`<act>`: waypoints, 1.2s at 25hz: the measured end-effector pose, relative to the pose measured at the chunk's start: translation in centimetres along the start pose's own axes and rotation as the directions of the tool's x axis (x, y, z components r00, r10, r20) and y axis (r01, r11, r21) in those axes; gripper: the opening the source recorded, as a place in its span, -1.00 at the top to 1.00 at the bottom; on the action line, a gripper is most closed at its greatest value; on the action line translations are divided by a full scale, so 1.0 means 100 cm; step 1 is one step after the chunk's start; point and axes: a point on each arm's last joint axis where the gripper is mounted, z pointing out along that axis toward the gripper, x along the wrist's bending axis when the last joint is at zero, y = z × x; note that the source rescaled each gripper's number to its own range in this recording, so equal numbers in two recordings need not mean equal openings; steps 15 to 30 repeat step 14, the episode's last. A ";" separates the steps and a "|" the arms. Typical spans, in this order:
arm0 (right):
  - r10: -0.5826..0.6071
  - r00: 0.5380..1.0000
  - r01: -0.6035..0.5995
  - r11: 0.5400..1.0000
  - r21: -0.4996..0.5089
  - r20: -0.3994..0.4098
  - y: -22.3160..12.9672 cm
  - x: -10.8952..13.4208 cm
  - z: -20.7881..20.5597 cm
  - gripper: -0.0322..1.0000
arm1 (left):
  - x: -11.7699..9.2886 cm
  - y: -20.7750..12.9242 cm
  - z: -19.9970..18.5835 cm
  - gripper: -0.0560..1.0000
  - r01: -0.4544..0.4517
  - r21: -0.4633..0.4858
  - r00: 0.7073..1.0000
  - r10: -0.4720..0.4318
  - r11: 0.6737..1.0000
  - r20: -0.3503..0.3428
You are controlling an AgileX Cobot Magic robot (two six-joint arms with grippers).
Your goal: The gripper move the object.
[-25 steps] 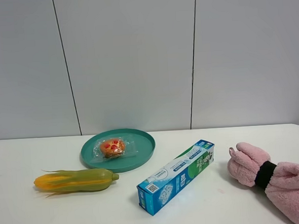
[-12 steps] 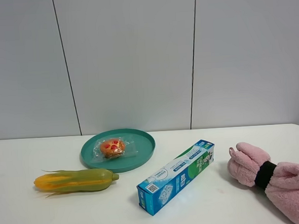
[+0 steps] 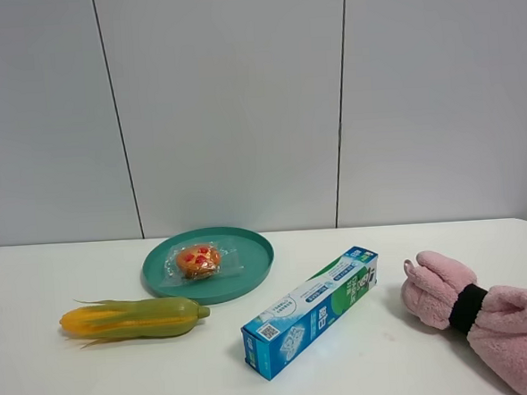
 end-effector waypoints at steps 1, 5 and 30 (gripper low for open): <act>0.001 1.000 -0.001 1.000 0.000 -0.002 0.000 0.000 0.000 -0.84 | 0.000 0.000 0.000 -1.00 0.000 0.000 1.000 0.000 1.000 0.000; 0.004 1.000 -0.004 1.000 -0.001 -0.006 0.000 0.001 0.000 -0.84 | 0.000 0.000 0.000 -1.00 0.000 0.000 1.000 0.000 1.000 0.000; 0.004 1.000 -0.004 1.000 -0.001 -0.006 0.000 0.001 0.000 -0.84 | 0.000 0.000 0.000 -1.00 0.000 0.000 1.000 0.000 1.000 0.000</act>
